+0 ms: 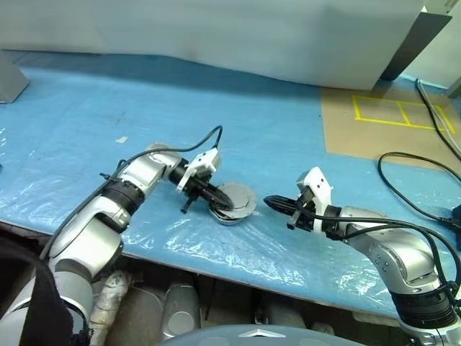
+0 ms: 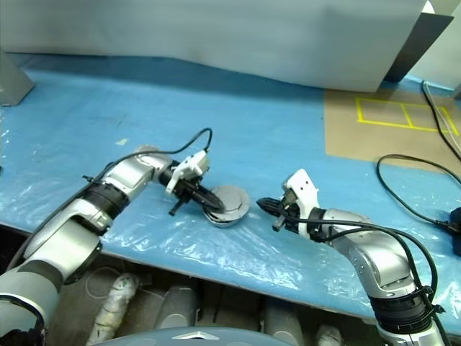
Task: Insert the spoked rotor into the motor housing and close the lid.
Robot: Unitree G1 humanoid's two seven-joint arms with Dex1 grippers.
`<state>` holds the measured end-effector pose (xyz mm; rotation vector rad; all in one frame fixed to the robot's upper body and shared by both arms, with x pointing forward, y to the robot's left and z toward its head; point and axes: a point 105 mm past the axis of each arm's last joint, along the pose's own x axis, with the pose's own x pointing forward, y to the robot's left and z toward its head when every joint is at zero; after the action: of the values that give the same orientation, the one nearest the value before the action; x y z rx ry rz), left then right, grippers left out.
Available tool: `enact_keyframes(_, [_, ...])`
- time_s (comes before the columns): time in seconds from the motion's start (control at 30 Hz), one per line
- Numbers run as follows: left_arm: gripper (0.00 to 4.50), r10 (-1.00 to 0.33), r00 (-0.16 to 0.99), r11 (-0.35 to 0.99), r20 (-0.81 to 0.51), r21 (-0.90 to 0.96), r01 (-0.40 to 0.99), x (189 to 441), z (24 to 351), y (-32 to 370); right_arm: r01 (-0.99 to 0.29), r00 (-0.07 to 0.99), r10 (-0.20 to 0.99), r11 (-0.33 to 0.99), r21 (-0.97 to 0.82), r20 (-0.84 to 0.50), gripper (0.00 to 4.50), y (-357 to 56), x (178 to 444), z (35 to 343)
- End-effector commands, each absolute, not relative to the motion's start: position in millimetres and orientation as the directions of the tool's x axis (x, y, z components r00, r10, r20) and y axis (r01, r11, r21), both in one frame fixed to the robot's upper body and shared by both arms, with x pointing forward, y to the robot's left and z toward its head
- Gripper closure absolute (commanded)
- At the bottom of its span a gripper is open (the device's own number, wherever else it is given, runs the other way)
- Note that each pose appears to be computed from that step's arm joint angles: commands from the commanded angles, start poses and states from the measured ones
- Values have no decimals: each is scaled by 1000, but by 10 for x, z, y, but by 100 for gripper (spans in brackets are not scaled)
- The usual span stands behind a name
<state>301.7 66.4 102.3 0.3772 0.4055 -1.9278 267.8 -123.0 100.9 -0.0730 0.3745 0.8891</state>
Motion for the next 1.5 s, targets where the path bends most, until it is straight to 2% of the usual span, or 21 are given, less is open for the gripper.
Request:
enact_keyframes(0.03, [447, -787, -399, -421, -470, -64, 905, 2949, 1025, 681, -789, 563, 761, 611, 62, -322, 450, -1179, 2699, 1082])
enact_keyframes(0.13, [447, -787, -370, -415, -494, -21, 910, 2988, 998, 720, -802, 554, 779, 594, 62, -295, 450, -1143, 2737, 1147])
enact_keyframes(0.23, [447, -836, -319, -373, -446, 35, 927, 3097, 1143, 690, -806, 553, 787, 588, 62, -273, 450, -1139, 2781, 1211])
enact_keyframes(0.37, [447, -971, -120, -156, -206, 170, 973, 3431, 1929, 648, -817, 556, 805, 575, 45, -207, 450, -1163, 2824, 1413])
enact_keyframes(0.47, [447, -994, -40, -53, -100, 138, 989, 3496, 2319, 874, -840, 523, 829, 541, 47, -200, 450, -1173, 2770, 1484])
enact_keyframes(0.53, [447, -995, 4, -8, -100, 117, 993, 3486, 2375, 1081, -856, 496, 841, 515, 37, -217, 450, -1164, 2736, 1480])
enact_keyframes(0.63, [447, -985, 42, 26, -169, 93, 995, 3379, 2251, 1349, -876, 466, 855, 482, 18, -227, 450, -1118, 2731, 1488])
enact_keyframes(0.83, [447, -968, 146, 136, -203, 64, 989, 3300, 2120, 1578, -880, 470, 860, 473, -34, -197, 450, -984, 2893, 1528])
enact_keyframes(0.93, [450, -949, 186, 172, -255, 79, 982, 3237, 1927, 1644, -892, 451, 878, 438, -110, -162, 391, -816, 2964, 1621])
enact_keyframes(1.07, [450, -937, 235, 238, -259, 20, 971, 3117, 1694, 1681, -953, 304, 934, 299, -56, -187, 255, -613, 2832, 1518])
enact_keyframes(1.2, [450, -941, 250, 271, -229, -63, 961, 2984, 1566, 1646, -955, 297, 934, 291, -60, -199, 126, -607, 2934, 1442])
enact_keyframes(1.3, [450, -934, 285, 303, -214, -57, 951, 2935, 1536, 1638, -962, 274, 938, 268, -54, -211, 26, -569, 2948, 1382])
enact_keyframes(1.33, [450, -930, 303, 321, -209, -54, 946, 2935, 1527, 1647, -963, 271, 938, 266, -55, -216, 3, -554, 2957, 1362])
enact_keyframes(1.5, [450, -903, 380, 396, -201, -43, 917, 2854, 1417, 1752, -960, 278, 924, 274, -54, -264, 3, -538, 3025, 1215])
